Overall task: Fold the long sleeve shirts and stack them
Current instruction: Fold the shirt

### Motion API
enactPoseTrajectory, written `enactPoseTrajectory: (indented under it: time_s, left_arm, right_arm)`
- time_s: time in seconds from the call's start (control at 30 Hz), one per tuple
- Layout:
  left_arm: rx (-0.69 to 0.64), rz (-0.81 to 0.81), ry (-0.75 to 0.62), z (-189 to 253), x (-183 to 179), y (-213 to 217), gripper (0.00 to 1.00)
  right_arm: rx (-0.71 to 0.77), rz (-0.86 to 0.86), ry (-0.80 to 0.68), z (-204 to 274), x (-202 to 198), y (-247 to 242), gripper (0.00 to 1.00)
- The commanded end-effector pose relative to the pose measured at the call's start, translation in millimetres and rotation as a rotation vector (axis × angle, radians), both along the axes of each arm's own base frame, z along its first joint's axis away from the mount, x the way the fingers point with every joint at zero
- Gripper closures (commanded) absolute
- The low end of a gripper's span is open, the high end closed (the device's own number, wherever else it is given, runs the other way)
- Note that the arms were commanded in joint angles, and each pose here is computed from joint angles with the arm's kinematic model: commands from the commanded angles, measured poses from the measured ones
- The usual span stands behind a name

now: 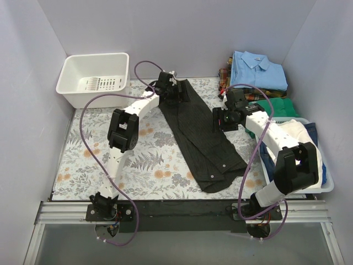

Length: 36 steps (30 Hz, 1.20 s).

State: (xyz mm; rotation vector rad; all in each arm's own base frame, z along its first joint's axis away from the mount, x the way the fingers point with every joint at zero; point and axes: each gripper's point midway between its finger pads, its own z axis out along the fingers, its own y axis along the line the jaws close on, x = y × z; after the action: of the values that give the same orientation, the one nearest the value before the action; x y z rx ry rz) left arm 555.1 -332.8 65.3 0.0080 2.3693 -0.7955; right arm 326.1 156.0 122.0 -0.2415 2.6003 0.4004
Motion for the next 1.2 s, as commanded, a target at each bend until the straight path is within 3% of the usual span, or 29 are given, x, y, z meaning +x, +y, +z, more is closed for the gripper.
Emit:
enactPoseTrajectory:
  time_s: [0.0, 0.17, 0.37, 0.67, 0.8, 0.97, 1.03, 1.17]
  left_arm:
    - [-0.004, 0.031, -0.183, 126, -13, 41, 0.18]
    - [0.037, 0.06, -0.099, 113, -42, 71, 0.17]
    - [0.06, 0.074, -0.012, 94, -85, 92, 0.18]
    - [0.117, 0.132, -0.01, 100, -128, 128, 0.17]
    - [0.131, 0.193, 0.011, 103, -140, 149, 0.17]
    - [0.165, 0.276, 0.025, 105, -151, 173, 0.16]
    - [0.169, 0.281, 0.031, 108, -160, 177, 0.16]
    - [0.162, 0.268, 0.097, 91, -190, 181, 0.16]
  right_arm:
    - [-0.041, 0.09, -0.014, -4, -6, 3, 0.35]
    - [-0.109, 0.246, 0.059, -38, -47, 30, 0.35]
    - [-0.111, 0.316, 0.189, -88, -94, 53, 0.35]
    - [-0.121, 0.437, 0.289, -124, -125, 104, 0.36]
    - [-0.077, 0.444, 0.328, -129, -116, 142, 0.36]
    - [0.0, 0.413, 0.3, -99, -76, 195, 0.36]
    - [0.013, 0.406, 0.268, -85, -69, 200, 0.37]
    - [0.027, 0.39, 0.13, -38, -58, 193, 0.28]
